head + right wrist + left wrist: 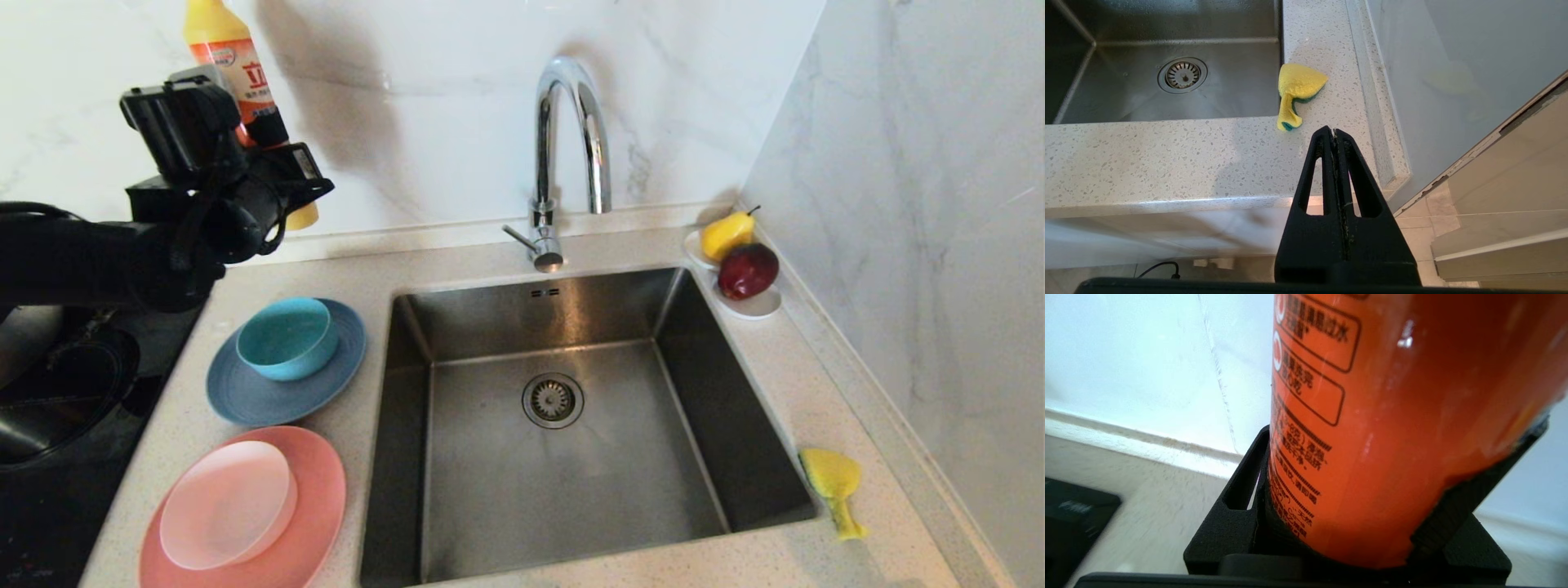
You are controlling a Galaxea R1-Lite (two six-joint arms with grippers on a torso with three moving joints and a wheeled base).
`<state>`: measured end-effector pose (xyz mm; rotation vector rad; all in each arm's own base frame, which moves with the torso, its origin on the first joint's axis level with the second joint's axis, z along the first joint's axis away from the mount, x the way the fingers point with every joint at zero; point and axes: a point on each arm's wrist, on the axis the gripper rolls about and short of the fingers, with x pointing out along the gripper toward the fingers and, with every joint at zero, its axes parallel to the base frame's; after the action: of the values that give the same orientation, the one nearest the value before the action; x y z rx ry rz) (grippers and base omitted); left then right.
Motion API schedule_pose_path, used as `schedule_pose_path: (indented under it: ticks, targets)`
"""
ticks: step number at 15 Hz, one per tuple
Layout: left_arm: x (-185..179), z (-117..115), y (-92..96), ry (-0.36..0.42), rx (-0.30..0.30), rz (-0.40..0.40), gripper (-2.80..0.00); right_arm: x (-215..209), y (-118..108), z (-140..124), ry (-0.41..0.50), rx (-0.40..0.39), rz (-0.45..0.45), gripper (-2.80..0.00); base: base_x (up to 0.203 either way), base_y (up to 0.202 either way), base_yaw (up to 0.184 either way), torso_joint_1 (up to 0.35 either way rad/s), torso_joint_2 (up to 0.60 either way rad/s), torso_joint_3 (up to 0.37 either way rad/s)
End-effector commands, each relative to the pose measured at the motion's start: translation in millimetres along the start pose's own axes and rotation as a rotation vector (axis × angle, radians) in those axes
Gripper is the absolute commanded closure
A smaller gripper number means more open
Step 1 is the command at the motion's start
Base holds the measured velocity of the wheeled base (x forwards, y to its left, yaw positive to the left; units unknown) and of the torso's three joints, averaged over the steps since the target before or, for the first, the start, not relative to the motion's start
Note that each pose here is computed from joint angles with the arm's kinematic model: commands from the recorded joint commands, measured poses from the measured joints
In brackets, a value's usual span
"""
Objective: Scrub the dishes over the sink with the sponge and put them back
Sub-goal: Grab the dish soap, then squeeze it onto the sponge
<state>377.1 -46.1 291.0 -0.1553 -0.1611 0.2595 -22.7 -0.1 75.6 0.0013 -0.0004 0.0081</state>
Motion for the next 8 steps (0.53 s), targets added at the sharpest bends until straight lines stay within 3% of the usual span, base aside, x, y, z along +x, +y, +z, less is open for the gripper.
schedule_pose_path:
  ticks: [1, 5, 8]
  targets:
    - [-69, 61, -1.3, -0.065, -0.012, -0.076, 0.0, 0, 0, 0, 0.0, 0.0, 0.001, 0.0, 0.0, 0.0, 0.0, 0.0, 0.0, 0.0]
    - [-152, 81, -14.1, 0.01, 0.109, -0.272, 0.0, 0, 0, 0, 0.0, 0.0, 0.001, 0.0, 0.0, 0.0, 0.0, 0.0, 0.0, 0.0]
    - [-188, 98, -19.1, 0.061, 0.202, -0.405, 0.0, 0, 0, 0, 0.0, 0.0, 0.001, 0.0, 0.0, 0.0, 0.0, 0.0, 0.0, 0.0]
